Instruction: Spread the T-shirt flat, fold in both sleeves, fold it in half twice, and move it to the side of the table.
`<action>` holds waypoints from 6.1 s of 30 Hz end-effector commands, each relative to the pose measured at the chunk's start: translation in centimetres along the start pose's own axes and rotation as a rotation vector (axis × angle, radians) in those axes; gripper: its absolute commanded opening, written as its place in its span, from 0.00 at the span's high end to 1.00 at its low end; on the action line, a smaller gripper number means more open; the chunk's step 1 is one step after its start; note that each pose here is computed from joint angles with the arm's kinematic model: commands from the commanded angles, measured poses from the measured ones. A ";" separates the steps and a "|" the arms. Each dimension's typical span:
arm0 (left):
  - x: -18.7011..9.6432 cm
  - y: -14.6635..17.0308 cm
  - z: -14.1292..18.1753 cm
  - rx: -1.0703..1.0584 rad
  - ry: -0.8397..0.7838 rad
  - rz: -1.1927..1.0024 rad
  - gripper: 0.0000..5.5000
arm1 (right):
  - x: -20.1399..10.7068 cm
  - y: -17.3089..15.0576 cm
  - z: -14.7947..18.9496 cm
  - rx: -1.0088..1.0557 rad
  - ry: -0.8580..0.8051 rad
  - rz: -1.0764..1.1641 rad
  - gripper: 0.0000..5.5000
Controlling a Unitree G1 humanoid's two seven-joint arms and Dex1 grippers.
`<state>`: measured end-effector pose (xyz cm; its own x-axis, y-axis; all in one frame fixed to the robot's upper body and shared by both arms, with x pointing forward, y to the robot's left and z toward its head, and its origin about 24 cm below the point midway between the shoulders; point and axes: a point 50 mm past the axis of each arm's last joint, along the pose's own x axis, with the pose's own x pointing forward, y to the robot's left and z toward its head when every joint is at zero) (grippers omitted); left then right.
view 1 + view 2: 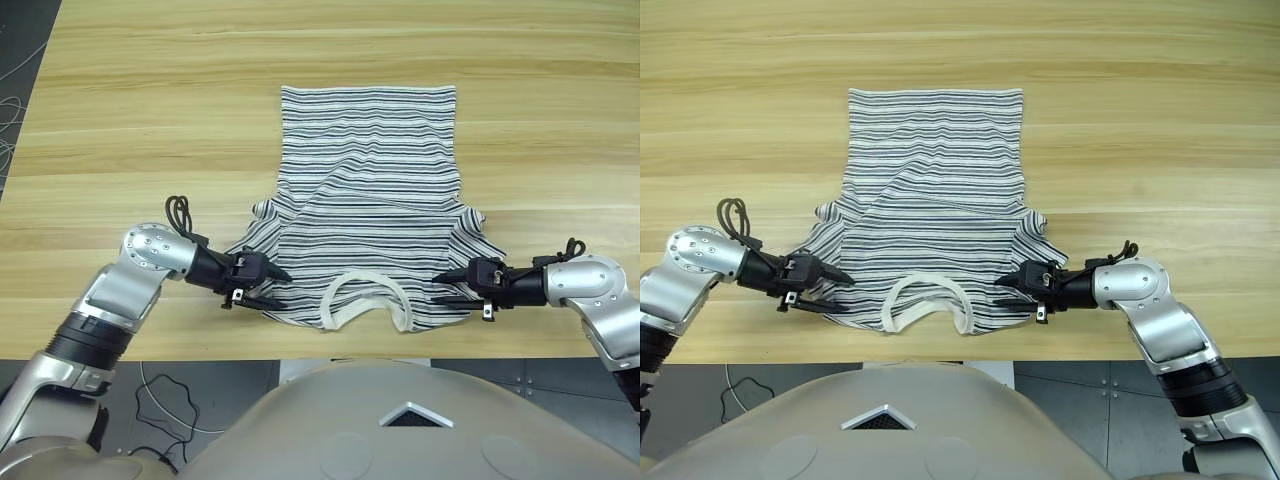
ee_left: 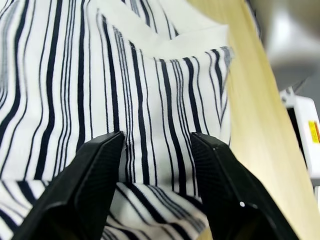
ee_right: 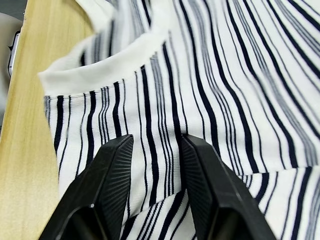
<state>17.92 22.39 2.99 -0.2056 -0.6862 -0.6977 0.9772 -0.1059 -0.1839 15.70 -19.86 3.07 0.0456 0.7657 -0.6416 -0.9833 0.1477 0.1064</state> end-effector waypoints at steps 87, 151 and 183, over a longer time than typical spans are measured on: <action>-0.4 -3.3 -1.8 -1.481 -0.431 1.008 0.64 | -5.3 -2.9 10.9 0.278 -1.192 -1.176 0.68; -0.1 -2.3 1.2 -0.898 -0.228 0.852 0.98 | -4.4 -3.3 10.3 0.290 -1.164 -1.175 0.68; -2.4 -1.5 6.6 -0.811 -0.688 0.866 0.45 | -1.7 -1.4 3.0 0.834 -0.701 -0.987 0.68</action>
<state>16.62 19.53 8.19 0.6816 -0.5722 -0.4560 0.4210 0.8165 -0.3952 18.90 -19.04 6.30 0.9585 0.2189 -0.1829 -0.1502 0.9324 0.3288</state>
